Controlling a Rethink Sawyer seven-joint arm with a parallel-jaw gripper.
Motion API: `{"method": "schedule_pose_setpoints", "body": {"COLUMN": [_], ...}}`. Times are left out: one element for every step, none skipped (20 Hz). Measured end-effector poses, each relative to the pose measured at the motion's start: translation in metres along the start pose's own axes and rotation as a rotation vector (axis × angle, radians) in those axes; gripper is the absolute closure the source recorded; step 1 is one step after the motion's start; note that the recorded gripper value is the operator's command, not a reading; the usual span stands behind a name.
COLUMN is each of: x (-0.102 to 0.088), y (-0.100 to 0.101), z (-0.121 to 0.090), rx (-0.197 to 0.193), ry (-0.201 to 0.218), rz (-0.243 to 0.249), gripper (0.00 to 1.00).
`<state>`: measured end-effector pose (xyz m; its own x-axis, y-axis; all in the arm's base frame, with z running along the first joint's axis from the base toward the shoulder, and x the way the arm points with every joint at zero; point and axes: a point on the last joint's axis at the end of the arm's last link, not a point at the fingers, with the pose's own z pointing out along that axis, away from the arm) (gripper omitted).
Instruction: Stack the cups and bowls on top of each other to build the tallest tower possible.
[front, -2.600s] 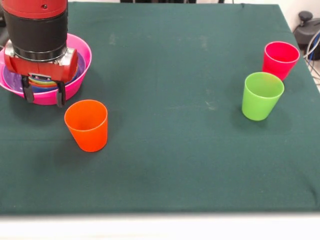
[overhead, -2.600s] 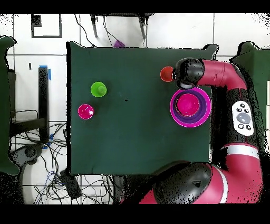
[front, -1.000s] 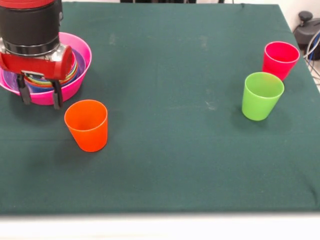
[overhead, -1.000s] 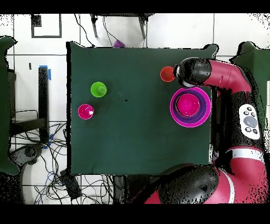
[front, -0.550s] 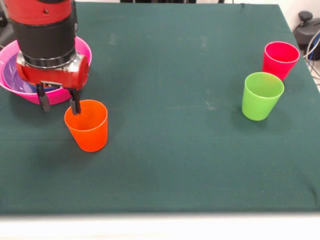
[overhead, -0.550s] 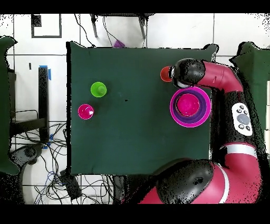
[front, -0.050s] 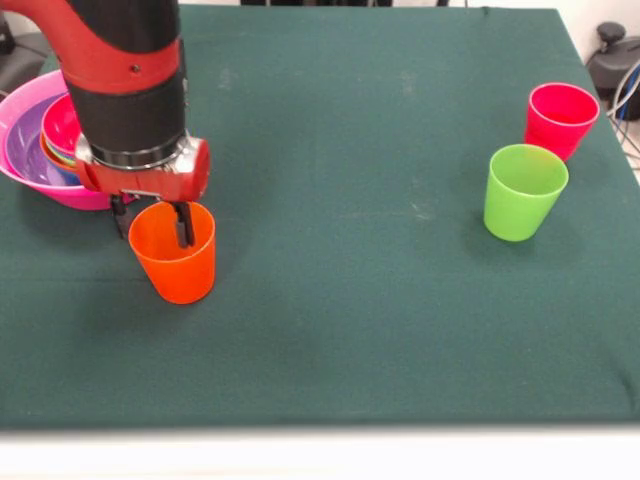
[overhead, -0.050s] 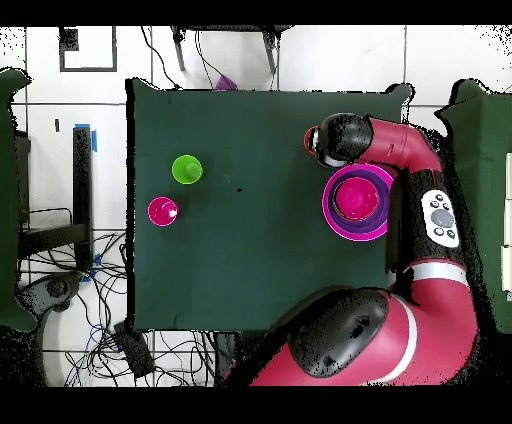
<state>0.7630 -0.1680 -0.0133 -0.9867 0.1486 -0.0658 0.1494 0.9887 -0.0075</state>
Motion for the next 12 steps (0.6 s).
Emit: {"method": "schedule_pose_setpoints", "body": {"x": [-0.001, -0.003, -0.003, -0.007, -0.012, -0.013, -0.013, -0.014, -0.016, -0.019, -0.024, -0.028], "y": [0.003, 0.007, 0.008, 0.014, 0.02, 0.021, 0.022, 0.023, 0.024, 0.024, 0.025, 0.026], "z": [0.003, 0.005, 0.006, 0.011, 0.016, 0.018, 0.019, 0.02, 0.021, 0.02, 0.017, 0.016], "rx": [0.0, 0.0, 0.0, 0.002, 0.003, 0.004, 0.004, 0.005, 0.005, 0.007, 0.011, 0.014], "ry": [-0.001, -0.003, -0.004, -0.009, -0.017, -0.019, -0.02, -0.022, -0.025, -0.032, -0.042, -0.05], "rz": [-0.003, -0.006, -0.007, -0.012, -0.016, -0.017, -0.018, -0.019, -0.018, -0.018, -0.019, -0.019], "gripper": [0.0, 0.0, 0.0, 0.0, 1.0, 1.0, 1.0, 1.0, 1.0, 1.0, 1.0, 1.0]}}
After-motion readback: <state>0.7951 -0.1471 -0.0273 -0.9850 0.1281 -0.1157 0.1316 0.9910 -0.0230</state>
